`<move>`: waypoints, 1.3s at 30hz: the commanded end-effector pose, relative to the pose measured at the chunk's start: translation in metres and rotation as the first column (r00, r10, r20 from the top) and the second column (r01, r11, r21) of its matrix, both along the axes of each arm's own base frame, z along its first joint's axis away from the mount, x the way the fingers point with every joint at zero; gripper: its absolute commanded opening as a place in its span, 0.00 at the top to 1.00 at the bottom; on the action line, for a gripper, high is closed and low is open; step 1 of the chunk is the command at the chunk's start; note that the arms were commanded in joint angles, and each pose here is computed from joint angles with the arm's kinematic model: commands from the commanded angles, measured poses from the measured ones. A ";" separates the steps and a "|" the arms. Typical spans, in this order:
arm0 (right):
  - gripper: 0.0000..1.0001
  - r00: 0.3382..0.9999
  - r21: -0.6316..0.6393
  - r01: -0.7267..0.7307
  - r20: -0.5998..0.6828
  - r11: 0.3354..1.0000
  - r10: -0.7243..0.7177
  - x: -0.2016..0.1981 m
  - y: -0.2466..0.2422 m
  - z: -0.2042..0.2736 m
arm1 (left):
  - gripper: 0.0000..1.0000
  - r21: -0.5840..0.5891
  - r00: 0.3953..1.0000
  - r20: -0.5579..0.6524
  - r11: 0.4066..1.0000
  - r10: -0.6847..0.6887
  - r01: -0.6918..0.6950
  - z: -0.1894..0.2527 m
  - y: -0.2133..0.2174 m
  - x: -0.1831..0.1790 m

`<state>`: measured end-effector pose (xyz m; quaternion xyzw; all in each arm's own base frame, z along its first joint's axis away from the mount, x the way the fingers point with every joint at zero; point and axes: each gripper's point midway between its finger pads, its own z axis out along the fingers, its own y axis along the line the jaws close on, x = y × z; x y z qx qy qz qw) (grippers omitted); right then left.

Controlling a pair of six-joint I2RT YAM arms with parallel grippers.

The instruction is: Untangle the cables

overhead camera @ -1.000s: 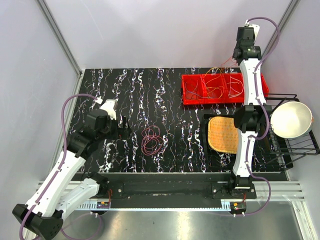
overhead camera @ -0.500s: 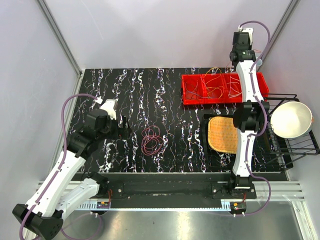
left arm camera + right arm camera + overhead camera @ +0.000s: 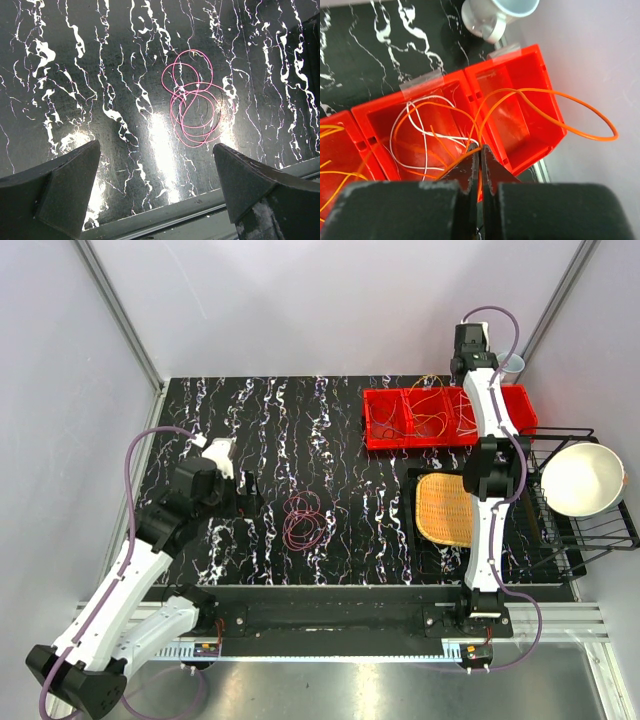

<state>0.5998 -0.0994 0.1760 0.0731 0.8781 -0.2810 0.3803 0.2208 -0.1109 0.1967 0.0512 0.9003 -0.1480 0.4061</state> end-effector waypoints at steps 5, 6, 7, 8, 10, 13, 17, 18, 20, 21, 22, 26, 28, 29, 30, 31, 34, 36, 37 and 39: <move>0.59 0.998 0.083 -0.015 0.055 0.996 0.011 0.004 0.014 0.015 | 0.01 -0.018 0.998 0.063 1.000 -0.017 0.018 0.013 -0.005 0.009; 0.54 0.998 0.093 -0.012 0.062 0.996 0.006 0.002 0.015 0.020 | 0.01 -0.020 0.998 0.064 1.000 -0.014 0.015 0.013 -0.004 0.009; 0.47 0.997 0.118 -0.025 0.069 0.993 0.017 0.002 0.019 0.022 | 0.01 -0.019 0.998 0.062 1.000 -0.016 0.017 0.013 -0.005 0.009; 0.31 0.996 0.143 -0.029 0.089 0.989 0.017 0.001 0.023 0.030 | 0.01 -0.019 0.998 0.062 1.000 -0.014 0.015 0.013 -0.005 0.009; 0.22 0.995 0.196 -0.055 0.094 0.979 0.037 -0.001 0.032 0.033 | 0.01 -0.019 0.998 0.061 1.000 -0.014 0.015 0.013 -0.005 0.010; 0.17 0.992 0.287 -0.085 0.119 0.954 0.052 -0.006 0.048 0.042 | 0.01 -0.017 0.998 0.057 1.000 -0.016 0.017 0.012 -0.005 0.010; 0.14 0.985 0.410 -0.136 0.151 0.902 0.080 -0.012 0.072 0.055 | 0.01 -0.017 0.998 0.055 1.000 -0.015 0.016 0.011 -0.005 0.010; 0.14 0.985 0.428 -0.147 0.149 0.892 0.091 -0.015 0.077 0.057 | 0.01 -0.018 0.998 0.056 1.000 -0.013 0.014 0.011 -0.005 0.010; 0.12 0.985 0.447 -0.150 0.149 0.882 0.092 -0.020 0.080 0.062 | 0.01 -0.019 0.998 0.056 1.000 -0.012 0.013 0.011 -0.005 0.010; 0.11 0.989 0.438 -0.120 0.128 0.891 0.070 -0.026 0.075 0.062 | 0.01 -0.020 0.998 0.055 1.000 -0.013 0.014 0.011 -0.005 0.010; 0.07 0.993 0.370 -0.027 0.118 0.929 -0.018 -0.033 0.054 0.066 | 0.01 -0.018 0.999 0.053 1.000 -0.010 0.011 0.010 -0.005 0.010; 0.05 0.986 0.305 0.113 0.081 0.945 -0.144 -0.049 0.032 0.067 | 0.01 -0.018 0.999 0.050 1.000 -0.012 0.012 0.010 -0.005 0.010; 0.04 0.991 0.391 0.060 0.086 0.918 -0.102 -0.050 0.051 0.070 | 0.01 -0.015 0.999 0.044 1.000 -0.013 0.014 0.009 -0.006 0.011; 0.04 0.993 0.431 0.035 0.091 0.902 -0.082 -0.050 0.059 0.071 | 0.01 -0.014 0.999 0.040 1.000 -0.012 0.012 0.007 -0.006 0.011; 0.04 0.994 0.500 -0.019 0.099 0.866 -0.035 -0.048 0.076 0.072 | 0.01 -0.012 0.999 0.037 1.000 -0.012 0.012 0.007 -0.006 0.012; 0.04 0.990 0.540 -0.050 0.136 0.840 -0.029 -0.050 0.084 0.086 | 0.01 -0.012 0.999 0.032 1.000 -0.011 0.011 0.006 -0.006 0.012; 0.04 0.978 0.615 -0.174 0.199 0.769 0.062 -0.052 0.125 0.102 | 0.01 -0.006 1.000 0.010 1.000 -0.008 0.008 -0.001 -0.007 0.013; 0.04 0.967 0.632 -0.247 0.211 0.734 0.144 -0.057 0.165 0.104 | 0.01 -0.010 0.999 -0.031 1.000 -0.025 0.024 -0.009 -0.012 0.014; 0.04 0.956 0.617 -0.289 0.224 0.731 0.189 -0.062 0.178 0.111 | 0.01 -0.010 0.999 -0.047 1.000 -0.024 0.023 -0.013 -0.013 0.014; 0.04 0.941 0.606 -0.338 0.209 0.720 0.266 -0.073 0.214 0.107 | 0.01 -0.033 0.996 -0.091 0.999 -0.024 0.021 -0.021 -0.020 0.014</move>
